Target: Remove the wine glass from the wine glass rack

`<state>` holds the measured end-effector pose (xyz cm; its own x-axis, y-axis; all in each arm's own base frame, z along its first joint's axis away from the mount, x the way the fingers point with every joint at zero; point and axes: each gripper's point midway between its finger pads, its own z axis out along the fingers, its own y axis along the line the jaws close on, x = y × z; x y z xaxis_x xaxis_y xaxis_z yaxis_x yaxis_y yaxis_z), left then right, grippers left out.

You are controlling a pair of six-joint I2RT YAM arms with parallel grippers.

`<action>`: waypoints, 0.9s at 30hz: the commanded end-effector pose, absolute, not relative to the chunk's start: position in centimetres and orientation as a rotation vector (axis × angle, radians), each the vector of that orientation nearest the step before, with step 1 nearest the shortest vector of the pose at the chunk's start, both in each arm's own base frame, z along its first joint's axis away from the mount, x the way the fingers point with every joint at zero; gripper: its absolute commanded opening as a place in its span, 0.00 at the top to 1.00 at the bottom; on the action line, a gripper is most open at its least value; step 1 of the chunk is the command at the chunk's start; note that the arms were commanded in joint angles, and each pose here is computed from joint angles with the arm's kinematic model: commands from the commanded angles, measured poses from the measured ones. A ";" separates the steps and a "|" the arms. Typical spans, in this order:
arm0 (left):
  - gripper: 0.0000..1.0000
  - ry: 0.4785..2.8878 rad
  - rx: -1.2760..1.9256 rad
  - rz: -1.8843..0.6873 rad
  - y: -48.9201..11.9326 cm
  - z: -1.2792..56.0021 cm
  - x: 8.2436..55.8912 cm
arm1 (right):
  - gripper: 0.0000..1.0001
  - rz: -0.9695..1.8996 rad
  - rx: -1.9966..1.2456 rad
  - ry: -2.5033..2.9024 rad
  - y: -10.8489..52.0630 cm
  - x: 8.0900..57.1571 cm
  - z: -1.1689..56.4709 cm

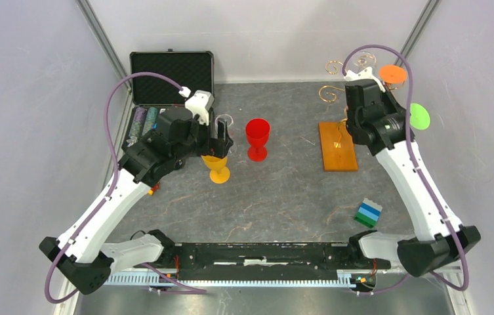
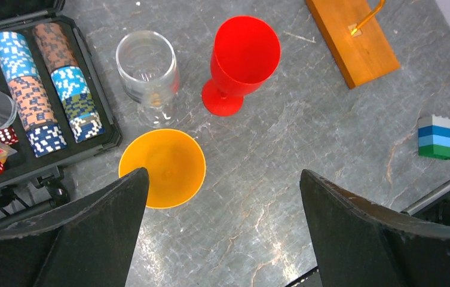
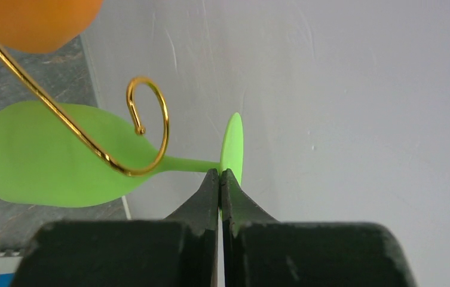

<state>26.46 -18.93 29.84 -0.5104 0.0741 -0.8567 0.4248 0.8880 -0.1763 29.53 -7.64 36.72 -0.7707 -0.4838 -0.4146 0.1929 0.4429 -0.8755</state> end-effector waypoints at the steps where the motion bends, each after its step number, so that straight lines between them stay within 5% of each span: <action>1: 0.00 1.925 0.314 -0.495 -19.0 33.5 27.1 | 1.00 -1.189 -0.155 2.062 -7.6 26.7 37.0; 17: 0.00 1.875 0.331 -0.663 -21.1 34.8 26.1 | 1.00 -0.105 -0.442 1.764 5.0 25.9 41.3; 27: 0.00 1.859 0.323 -0.696 -21.2 35.3 25.6 | 1.00 0.333 -0.669 1.573 12.7 23.7 43.0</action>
